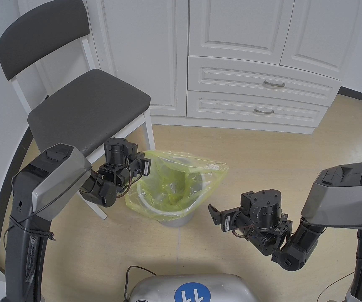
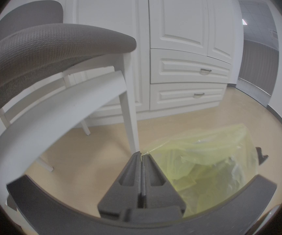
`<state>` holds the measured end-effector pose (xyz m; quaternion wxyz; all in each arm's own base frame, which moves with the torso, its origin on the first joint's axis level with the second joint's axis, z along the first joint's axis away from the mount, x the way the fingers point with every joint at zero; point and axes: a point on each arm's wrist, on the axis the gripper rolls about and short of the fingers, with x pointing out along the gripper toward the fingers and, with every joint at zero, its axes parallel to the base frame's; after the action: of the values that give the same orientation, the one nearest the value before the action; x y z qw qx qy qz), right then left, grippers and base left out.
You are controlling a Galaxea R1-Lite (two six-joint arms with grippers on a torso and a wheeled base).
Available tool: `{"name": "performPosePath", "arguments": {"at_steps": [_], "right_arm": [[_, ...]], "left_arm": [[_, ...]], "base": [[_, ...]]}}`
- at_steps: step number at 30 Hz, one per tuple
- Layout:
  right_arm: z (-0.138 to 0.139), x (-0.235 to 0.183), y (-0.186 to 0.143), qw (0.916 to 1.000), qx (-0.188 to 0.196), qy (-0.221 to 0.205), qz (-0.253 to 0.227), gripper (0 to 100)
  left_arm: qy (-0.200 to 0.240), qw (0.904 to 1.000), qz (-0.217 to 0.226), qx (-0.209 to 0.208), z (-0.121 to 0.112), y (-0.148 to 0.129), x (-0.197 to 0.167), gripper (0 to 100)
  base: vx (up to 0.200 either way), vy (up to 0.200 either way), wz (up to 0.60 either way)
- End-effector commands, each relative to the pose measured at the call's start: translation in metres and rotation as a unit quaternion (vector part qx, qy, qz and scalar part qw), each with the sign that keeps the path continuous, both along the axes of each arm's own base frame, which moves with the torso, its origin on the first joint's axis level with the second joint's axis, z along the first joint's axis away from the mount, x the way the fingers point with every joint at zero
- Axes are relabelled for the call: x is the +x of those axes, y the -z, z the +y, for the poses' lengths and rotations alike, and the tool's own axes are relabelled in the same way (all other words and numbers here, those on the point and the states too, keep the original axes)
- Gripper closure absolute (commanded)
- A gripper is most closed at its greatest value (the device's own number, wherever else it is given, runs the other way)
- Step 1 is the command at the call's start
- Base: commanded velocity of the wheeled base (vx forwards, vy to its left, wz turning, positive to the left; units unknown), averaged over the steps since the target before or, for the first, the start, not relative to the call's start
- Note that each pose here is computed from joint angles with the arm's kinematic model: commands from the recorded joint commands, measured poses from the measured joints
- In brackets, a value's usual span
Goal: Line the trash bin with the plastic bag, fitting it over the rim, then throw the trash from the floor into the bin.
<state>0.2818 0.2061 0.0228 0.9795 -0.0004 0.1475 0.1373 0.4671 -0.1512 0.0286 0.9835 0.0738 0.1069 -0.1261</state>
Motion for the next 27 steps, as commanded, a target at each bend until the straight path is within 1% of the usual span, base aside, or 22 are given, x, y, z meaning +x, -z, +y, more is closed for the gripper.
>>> {"name": "performPosePath", "arguments": {"at_steps": [1, 2, 3, 5, 8, 13, 14, 16, 21, 25, 27], "right_arm": [[0.000, 0.002, 0.006, 1.0000, 0.005, 0.002, -0.003, 0], [0.000, 0.002, 0.006, 1.0000, 0.005, 0.002, -0.003, 0], [0.000, 0.002, 0.008, 1.0000, 0.006, 0.001, -0.003, 0], [0.000, 0.002, 0.009, 1.0000, 0.005, 0.002, -0.002, 0], [0.000, 0.002, 0.009, 1.0000, 0.006, 0.001, -0.003, 0], [0.001, 0.003, 0.012, 0.9999, 0.010, 0.001, -0.009, 0], [0.001, 0.003, 0.013, 0.9999, 0.010, 0.001, -0.008, 0], [0.001, 0.003, 0.014, 0.9999, 0.009, 0.001, -0.008, 0], [0.001, 0.003, 0.013, 0.9999, 0.009, 0.001, -0.008, 0], [0.001, 0.003, 0.014, 0.9999, 0.009, 0.001, -0.007, 0], [0.001, 0.003, 0.013, 0.9999, 0.009, 0.001, -0.008, 0]], "left_arm": [[-0.041, 0.9987, -0.029, -0.002, -0.007, 0.020, 0.024, 100], [-0.043, 0.9986, -0.030, -0.002, -0.007, 0.021, 0.025, 100], [-0.063, 0.9970, -0.045, -0.003, -0.010, 0.026, 0.035, 100], [-0.079, 0.9952, -0.057, -0.004, -0.012, 0.032, 0.046, 100], [-0.084, 0.9943, -0.065, -0.007, -0.012, 0.037, 0.054, 100], [-0.091, 0.9931, -0.072, -0.011, -0.009, 0.055, 0.070, 100], [-0.094, 0.9935, -0.064, -0.007, -0.007, 0.065, 0.070, 100], [-0.095, 0.9938, -0.057, -0.005, -0.007, 0.073, 0.070, 100], [-0.099, 0.9939, -0.048, -0.003, -0.002, 0.083, 0.070, 100], [-0.106, 0.9936, -0.030, -0.024, -0.001, 0.083, 0.070, 100], [-0.110, 0.9927, -0.018, -0.045, -0.002, 0.079, 0.070, 100]], "base": [[0.000, 0.000, 0.00], [0.000, 0.000, 0.00], [0.000, 0.000, 0.00], [0.000, 0.000, 0.00], [0.000, 0.000, 0.00], [0.000, 0.000, 0.00], [0.000, 0.000, 0.00], [0.000, 0.000, 0.00], [0.000, 0.000, 0.00], [0.000, 0.000, 0.00], [0.000, 0.000, 0.00]]}}
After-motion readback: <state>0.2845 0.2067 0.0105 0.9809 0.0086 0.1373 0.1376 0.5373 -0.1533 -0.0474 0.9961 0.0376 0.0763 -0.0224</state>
